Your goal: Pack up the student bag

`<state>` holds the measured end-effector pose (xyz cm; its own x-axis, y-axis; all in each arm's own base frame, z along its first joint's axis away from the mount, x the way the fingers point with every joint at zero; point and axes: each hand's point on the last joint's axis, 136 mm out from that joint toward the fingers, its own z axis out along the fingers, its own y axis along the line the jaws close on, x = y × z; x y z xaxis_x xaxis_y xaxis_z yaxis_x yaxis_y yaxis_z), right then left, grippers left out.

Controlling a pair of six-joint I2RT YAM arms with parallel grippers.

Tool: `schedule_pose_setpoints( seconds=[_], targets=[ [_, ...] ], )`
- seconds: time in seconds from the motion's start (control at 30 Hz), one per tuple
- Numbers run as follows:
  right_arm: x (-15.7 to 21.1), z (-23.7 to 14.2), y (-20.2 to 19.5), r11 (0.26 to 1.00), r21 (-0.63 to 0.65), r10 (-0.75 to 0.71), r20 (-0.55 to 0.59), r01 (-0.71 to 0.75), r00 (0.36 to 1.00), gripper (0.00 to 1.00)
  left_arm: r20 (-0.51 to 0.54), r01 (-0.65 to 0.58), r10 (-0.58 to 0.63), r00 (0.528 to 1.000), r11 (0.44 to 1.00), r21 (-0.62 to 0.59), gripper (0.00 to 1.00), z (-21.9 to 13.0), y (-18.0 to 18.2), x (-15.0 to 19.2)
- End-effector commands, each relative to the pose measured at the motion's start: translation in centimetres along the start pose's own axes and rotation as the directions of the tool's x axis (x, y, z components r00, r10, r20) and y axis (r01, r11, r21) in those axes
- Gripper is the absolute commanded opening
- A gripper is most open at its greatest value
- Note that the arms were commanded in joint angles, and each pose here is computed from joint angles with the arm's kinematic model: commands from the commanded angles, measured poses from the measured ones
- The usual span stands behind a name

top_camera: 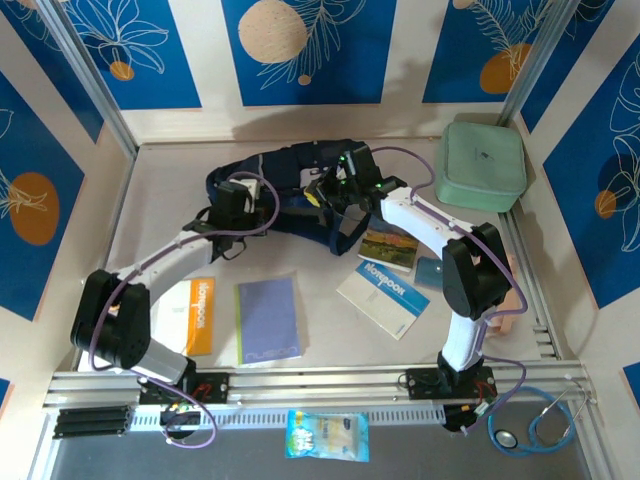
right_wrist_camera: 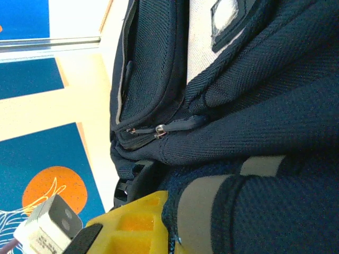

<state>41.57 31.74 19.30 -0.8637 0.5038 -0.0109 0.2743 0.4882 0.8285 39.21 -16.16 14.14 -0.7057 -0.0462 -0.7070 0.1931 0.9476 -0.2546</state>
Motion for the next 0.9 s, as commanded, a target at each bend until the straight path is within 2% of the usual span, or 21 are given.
schedule_pose_setpoints(
  seconds=[0.0,0.2,0.37,0.53,0.6,0.7,0.77,0.87],
  targets=[
    [-0.9,-2.1,2.8,0.993,-0.060,-0.104,0.030,0.105,0.994,0.09,-0.075,-0.022,0.023,0.997,1.000,0.018,0.00,-1.1,2.0,1.4],
    [-1.1,-1.5,0.3,0.982,-0.001,-0.188,-0.025,0.188,0.982,0.09,-0.162,-0.052,0.051,0.985,0.999,0.003,0.00,-2.6,3.8,2.2],
    [-2.7,-0.1,-0.9,0.961,0.027,-0.272,-0.058,0.274,0.961,0.09,-0.211,-0.012,0.043,0.977,0.989,0.147,0.00,-3.9,0.9,2.7],
    [-5.7,0.4,-0.1,0.950,-0.030,-0.313,-0.032,0.312,0.949,0.10,-0.311,0.062,-0.001,0.950,0.981,0.185,0.00,-3.9,-0.3,4.0],
    [-6.8,0.1,-0.2,0.938,-0.001,-0.348,0.010,0.348,0.938,0.17,-0.319,0.072,-0.002,0.948,0.975,0.209,0.00,-3.8,-1.3,4.0],
    [-8.4,-1.7,-2.0,0.942,0.134,-0.319,0.080,0.306,0.945,0.44,-0.328,0.080,0.010,0.944,0.963,0.258,0.00,-3.4,-3.5,3.9],
    [-8.5,-3.8,-3.3,0.953,0.191,-0.261,0.120,0.235,0.958,0.59,-0.346,0.080,0.019,0.938,0.960,0.270,0.00,-2.9,-4.8,4.0],
    [-7.3,-6.7,-5.3,0.968,0.222,-0.160,0.199,0.114,0.967,0.69,-0.382,0.085,0.034,0.923,0.953,0.291,0.00,-1.9,-6.6,4.5]
  ],
)
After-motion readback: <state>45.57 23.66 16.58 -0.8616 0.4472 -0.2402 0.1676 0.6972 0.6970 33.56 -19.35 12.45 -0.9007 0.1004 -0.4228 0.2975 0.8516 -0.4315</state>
